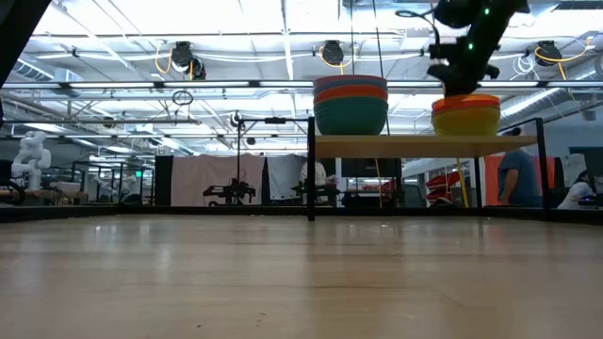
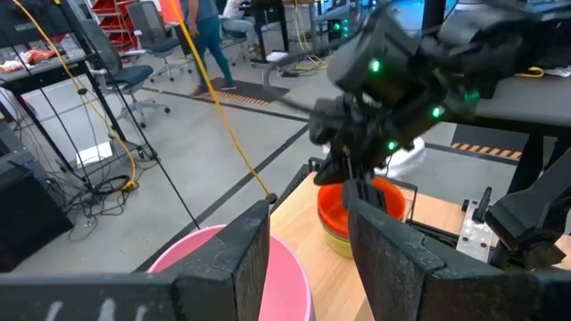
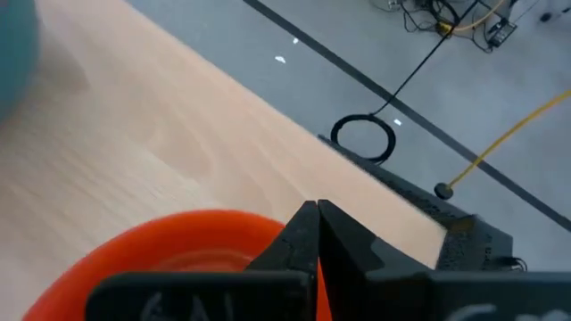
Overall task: Place and stack bowls onto a shelf
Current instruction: Adjust the orange bowl on top of the purple bowl on the shelf
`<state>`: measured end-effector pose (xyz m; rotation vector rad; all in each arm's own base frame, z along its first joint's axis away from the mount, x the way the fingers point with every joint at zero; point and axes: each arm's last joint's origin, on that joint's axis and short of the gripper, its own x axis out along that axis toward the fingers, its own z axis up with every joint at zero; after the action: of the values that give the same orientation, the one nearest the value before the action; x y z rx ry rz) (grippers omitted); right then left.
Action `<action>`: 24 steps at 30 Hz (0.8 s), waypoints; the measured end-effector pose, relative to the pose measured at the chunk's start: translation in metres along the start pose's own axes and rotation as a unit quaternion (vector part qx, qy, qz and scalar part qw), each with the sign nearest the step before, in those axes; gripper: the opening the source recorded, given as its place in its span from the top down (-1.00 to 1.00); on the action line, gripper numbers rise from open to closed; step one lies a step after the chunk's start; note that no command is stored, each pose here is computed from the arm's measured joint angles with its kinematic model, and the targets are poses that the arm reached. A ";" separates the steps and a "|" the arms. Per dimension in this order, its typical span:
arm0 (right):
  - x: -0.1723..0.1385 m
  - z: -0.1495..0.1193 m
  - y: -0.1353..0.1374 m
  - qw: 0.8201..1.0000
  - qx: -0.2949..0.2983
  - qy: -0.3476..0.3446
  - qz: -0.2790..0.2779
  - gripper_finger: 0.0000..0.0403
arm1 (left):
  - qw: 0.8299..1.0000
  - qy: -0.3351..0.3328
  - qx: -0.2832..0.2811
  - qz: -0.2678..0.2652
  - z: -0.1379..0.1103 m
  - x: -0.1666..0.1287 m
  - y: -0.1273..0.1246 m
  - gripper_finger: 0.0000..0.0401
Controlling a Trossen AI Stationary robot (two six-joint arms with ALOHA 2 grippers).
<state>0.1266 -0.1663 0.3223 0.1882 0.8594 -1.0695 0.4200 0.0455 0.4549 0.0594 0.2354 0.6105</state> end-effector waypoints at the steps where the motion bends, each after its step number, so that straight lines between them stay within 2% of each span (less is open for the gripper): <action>1: 0.004 -0.003 0.001 1.000 0.001 0.003 0.000 1.00 | 1.000 0.000 0.000 0.000 0.000 0.000 0.000 0.21; 6: 0.004 -0.005 0.003 1.000 0.001 0.001 0.004 1.00 | 1.000 0.000 0.002 0.000 0.000 0.000 0.000 0.21; 10: -0.024 0.010 0.002 0.998 0.004 -0.055 0.031 1.00 | 0.999 0.003 0.041 0.003 -0.001 0.000 0.000 0.21; 13: -0.051 0.015 0.001 0.991 0.006 -0.096 0.091 1.00 | 0.999 0.008 0.053 0.008 -0.002 0.000 0.000 0.21; 17: -0.078 0.004 0.007 0.970 -0.003 -0.115 0.216 1.00 | 0.999 0.012 0.050 0.009 0.001 -0.006 0.004 0.21; 21: -0.085 -0.020 0.016 0.952 -0.023 -0.059 0.300 1.00 | 0.999 0.011 0.043 0.009 0.004 -0.012 0.008 0.21; 24: -0.080 -0.036 0.024 0.947 -0.043 -0.030 0.317 1.00 | 0.999 0.007 0.039 0.010 0.007 -0.016 0.010 0.21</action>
<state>0.1115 -0.0808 0.3479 0.3307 0.7160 -0.4304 0.4035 0.0450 0.4662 0.1331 0.2725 0.6209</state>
